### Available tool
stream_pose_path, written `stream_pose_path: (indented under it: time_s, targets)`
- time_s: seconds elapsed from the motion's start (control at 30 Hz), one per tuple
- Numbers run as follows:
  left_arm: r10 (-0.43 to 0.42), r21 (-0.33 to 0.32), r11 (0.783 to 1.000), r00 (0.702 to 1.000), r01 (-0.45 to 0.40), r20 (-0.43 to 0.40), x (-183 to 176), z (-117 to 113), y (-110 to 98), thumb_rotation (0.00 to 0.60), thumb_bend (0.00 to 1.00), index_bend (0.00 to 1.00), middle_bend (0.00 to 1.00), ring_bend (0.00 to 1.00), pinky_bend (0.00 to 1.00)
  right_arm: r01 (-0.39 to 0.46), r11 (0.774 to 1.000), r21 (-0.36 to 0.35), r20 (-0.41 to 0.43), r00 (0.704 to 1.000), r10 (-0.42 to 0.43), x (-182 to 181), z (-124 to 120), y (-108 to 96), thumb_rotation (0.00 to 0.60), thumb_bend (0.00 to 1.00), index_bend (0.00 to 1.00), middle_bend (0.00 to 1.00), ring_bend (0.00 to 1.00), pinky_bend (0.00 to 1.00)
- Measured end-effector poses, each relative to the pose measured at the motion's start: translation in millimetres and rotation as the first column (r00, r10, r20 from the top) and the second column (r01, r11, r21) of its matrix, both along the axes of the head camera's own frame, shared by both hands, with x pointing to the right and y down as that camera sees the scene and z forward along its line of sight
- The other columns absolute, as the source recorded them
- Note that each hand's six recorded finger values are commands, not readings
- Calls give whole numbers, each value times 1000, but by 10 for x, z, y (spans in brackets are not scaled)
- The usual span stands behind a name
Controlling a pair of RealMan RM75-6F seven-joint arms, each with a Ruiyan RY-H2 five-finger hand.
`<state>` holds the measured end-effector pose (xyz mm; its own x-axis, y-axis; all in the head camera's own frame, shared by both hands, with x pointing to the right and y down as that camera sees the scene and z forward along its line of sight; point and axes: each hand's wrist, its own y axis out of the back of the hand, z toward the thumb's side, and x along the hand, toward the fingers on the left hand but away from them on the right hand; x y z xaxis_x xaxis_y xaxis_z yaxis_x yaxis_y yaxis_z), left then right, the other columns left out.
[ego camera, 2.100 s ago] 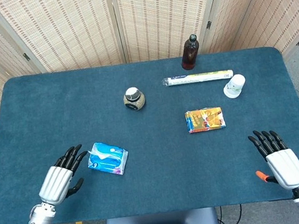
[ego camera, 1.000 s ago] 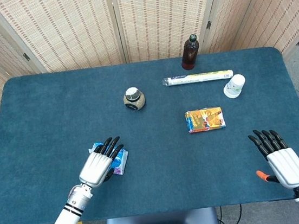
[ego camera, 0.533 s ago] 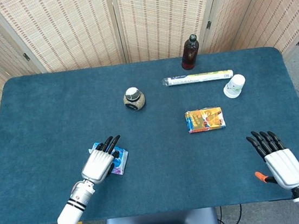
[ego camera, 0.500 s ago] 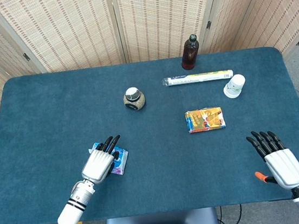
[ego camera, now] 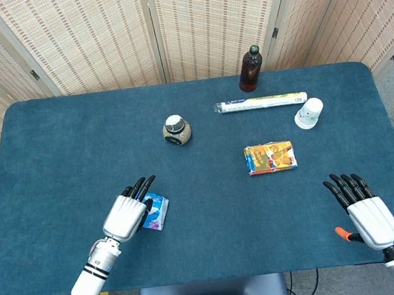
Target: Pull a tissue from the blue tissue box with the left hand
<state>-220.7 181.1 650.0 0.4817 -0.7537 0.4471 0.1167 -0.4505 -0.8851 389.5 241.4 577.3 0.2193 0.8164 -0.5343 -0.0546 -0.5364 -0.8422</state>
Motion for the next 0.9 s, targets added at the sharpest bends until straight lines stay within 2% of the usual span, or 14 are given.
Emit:
stream_pose_path:
  time_s: [0.13, 0.23, 0.47, 0.67, 0.9]
  targets:
    - [2, 17, 1000, 1000, -2, -15, 4, -91, -16, 600, 633, 592, 77, 120, 338, 1, 1000, 0, 0, 1000, -1, -2, 0, 0, 600, 35, 0, 0, 0, 0]
    - [10, 52, 999, 999, -8, -45, 50, -262, -49, 600, 635, 593, 81, 122, 338, 2, 1000, 2, 2, 1000, -2, -6, -9, 3, 600, 35, 0, 0, 0, 0]
    - [39, 160, 987, 994, -22, -101, 186, -935, -207, 600, 634, 597, 82, 125, 338, 7, 1000, 8, 7, 1000, -7, -14, -29, 12, 600, 35, 0, 0, 0, 0]
    - [37, 261, 965, 997, -19, -64, 183, -1417, -443, 600, 635, 601, 88, 132, 339, 8, 1000, 13, 12, 1000, -8, -14, -52, 19, 600, 34, 0, 0, 0, 0]
    - [-14, 288, 957, 999, 25, -38, 95, -1608, -649, 600, 635, 601, 90, 132, 338, 9, 1000, 14, 14, 1000, -10, -14, -60, 21, 600, 35, 0, 0, 0, 0]
